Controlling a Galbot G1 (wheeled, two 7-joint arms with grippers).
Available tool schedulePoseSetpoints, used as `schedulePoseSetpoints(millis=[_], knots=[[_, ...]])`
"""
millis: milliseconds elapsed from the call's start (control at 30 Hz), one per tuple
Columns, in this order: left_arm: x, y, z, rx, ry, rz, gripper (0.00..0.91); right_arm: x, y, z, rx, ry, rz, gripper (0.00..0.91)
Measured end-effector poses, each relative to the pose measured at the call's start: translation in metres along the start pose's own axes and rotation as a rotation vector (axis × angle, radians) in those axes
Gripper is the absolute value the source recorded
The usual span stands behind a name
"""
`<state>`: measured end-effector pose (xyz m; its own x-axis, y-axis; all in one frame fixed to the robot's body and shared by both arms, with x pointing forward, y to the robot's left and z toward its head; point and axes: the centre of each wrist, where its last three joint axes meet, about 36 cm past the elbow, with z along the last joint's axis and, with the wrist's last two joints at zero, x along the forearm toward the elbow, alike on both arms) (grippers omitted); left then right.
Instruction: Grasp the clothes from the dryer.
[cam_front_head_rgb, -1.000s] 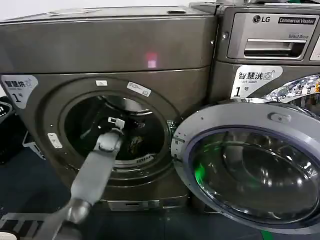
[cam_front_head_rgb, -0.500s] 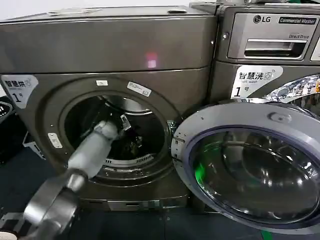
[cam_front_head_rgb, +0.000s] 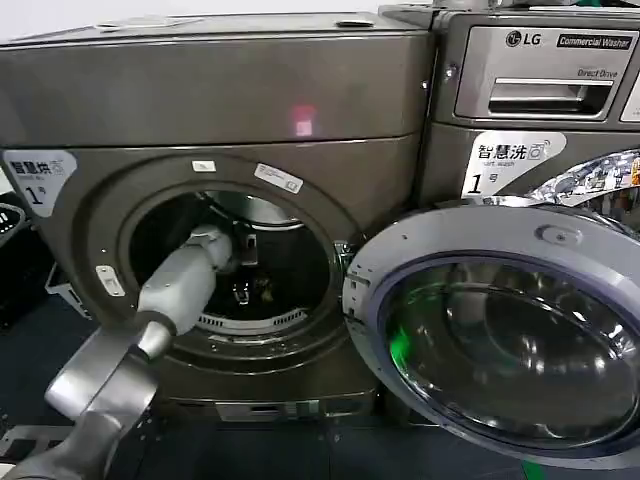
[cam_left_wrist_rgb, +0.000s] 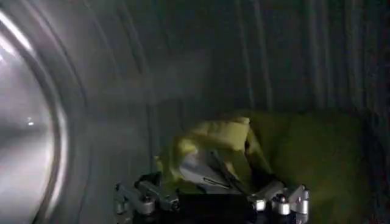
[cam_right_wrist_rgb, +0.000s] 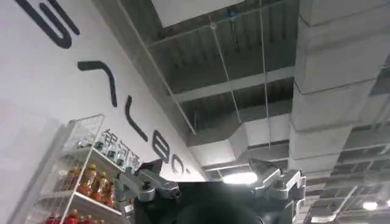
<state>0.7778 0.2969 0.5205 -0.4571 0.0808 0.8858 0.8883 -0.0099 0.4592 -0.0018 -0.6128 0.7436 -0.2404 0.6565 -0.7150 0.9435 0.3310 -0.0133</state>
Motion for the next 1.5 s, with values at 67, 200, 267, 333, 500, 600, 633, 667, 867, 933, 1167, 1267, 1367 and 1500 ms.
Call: schedulePoseSetpoints(millis=[67,200,267,333,500,600,633,667,867,933,1167,1267,1367,1500], knots=[[-0.001,0.0,-0.001,-0.015,0.003,0.009,0.907,0.0,-0.001,0.0,0.002,0.0,0.002,0.907],[-0.001,0.0,-0.004,-0.023,-0.007,0.033,0.907,0.0,-0.001,-0.003,0.005,-0.006,0.0,0.907],[-0.003,-0.001,-0.006,-0.023,-0.013,0.049,0.907,0.0,-0.002,-0.004,0.007,-0.008,0.001,0.907],[-0.008,-0.005,-0.008,-0.017,-0.02,0.07,0.876,0.0,-0.002,-0.004,0.009,-0.009,0.003,0.907],[-0.016,-0.011,-0.011,0.0,-0.037,0.099,0.068,0.0,-0.002,-0.006,0.01,-0.011,-0.001,0.907],[-0.016,-0.011,-0.01,0.008,-0.042,0.104,0.023,0.0,-0.001,-0.006,0.011,-0.011,-0.002,0.907],[-0.016,-0.01,-0.01,0.011,-0.043,0.105,0.011,0.0,-0.001,-0.006,0.012,-0.012,-0.003,0.907],[-0.015,-0.01,-0.01,0.012,-0.045,0.106,0.011,-0.001,-0.001,-0.007,0.012,-0.013,-0.003,0.907],[-0.015,-0.009,-0.01,0.024,-0.059,0.113,0.0,-0.003,-0.001,-0.008,0.014,-0.018,-0.005,0.907],[-0.015,-0.01,-0.009,0.027,-0.061,0.115,0.0,-0.003,-0.001,-0.009,0.015,-0.019,-0.006,0.907],[-0.017,-0.012,-0.011,0.039,-0.084,0.111,0.0,-0.003,-0.002,-0.01,0.016,-0.022,-0.005,0.907],[-0.018,-0.015,-0.01,0.057,-0.11,0.084,0.0,-0.001,-0.002,-0.009,0.015,-0.022,-0.001,0.907],[-0.019,-0.019,-0.006,0.099,-0.144,0.034,0.0,-0.001,0.0,-0.01,0.014,-0.024,-0.002,0.907],[-0.025,-0.03,-0.006,0.168,-0.202,-0.045,0.0,0.001,0.001,-0.011,0.015,-0.025,-0.005,0.907]])
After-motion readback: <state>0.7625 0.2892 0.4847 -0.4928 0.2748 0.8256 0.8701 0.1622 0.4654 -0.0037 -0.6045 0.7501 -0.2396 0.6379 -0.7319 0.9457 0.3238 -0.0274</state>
